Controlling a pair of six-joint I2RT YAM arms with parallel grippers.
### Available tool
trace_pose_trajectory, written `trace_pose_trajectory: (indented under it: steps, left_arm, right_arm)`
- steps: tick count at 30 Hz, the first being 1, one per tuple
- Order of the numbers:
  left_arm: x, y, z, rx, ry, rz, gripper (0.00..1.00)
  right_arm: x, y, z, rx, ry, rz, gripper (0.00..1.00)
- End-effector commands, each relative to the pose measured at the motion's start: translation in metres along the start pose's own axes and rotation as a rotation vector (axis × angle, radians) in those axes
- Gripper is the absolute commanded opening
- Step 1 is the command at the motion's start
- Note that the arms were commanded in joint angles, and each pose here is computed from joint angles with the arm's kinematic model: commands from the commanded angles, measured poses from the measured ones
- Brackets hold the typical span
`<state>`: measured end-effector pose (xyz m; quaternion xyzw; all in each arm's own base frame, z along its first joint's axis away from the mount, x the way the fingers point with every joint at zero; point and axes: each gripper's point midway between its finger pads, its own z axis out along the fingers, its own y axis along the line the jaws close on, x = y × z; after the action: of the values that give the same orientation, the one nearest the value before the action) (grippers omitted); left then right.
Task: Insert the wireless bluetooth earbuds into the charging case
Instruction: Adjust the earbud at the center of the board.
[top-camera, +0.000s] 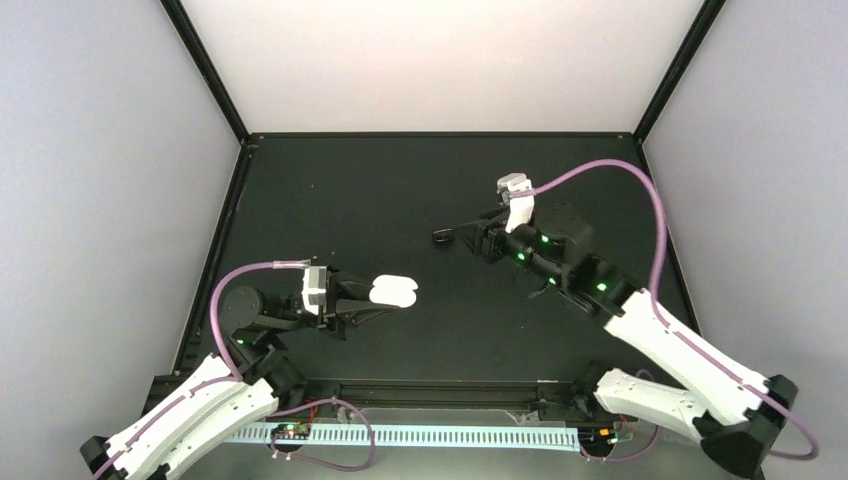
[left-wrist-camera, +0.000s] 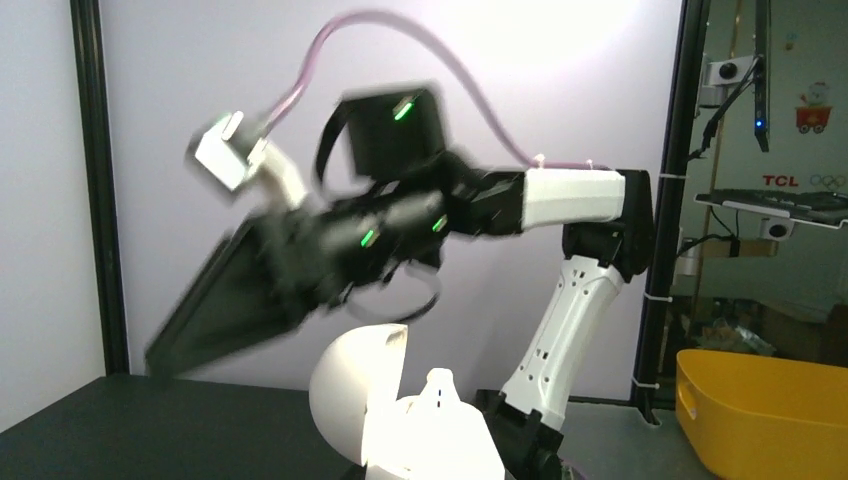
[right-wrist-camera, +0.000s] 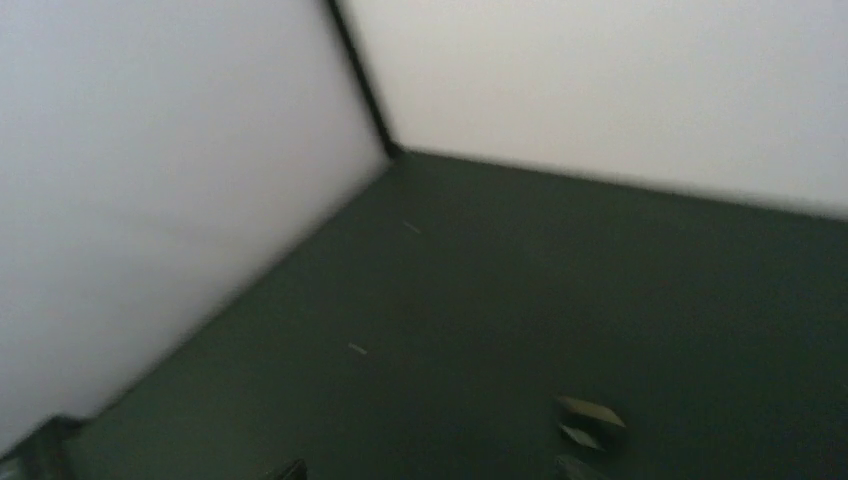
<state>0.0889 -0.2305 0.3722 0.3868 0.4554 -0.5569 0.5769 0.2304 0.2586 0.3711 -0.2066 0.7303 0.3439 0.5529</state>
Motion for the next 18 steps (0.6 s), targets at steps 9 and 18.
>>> trace_pose_trajectory:
  steps: [9, 18]
  left_arm:
    - [0.018, -0.007, -0.009, 0.003, 0.08, 0.067, 0.02]
    - [0.02, -0.01, -0.014, 0.003, 0.067, 0.082, 0.02]
  right_arm:
    - [0.167, -0.21, 0.059, 0.517, 0.215, 0.487, 0.5]
    - [0.205, -0.268, 0.092, 0.647, 0.355, 0.502, 0.38]
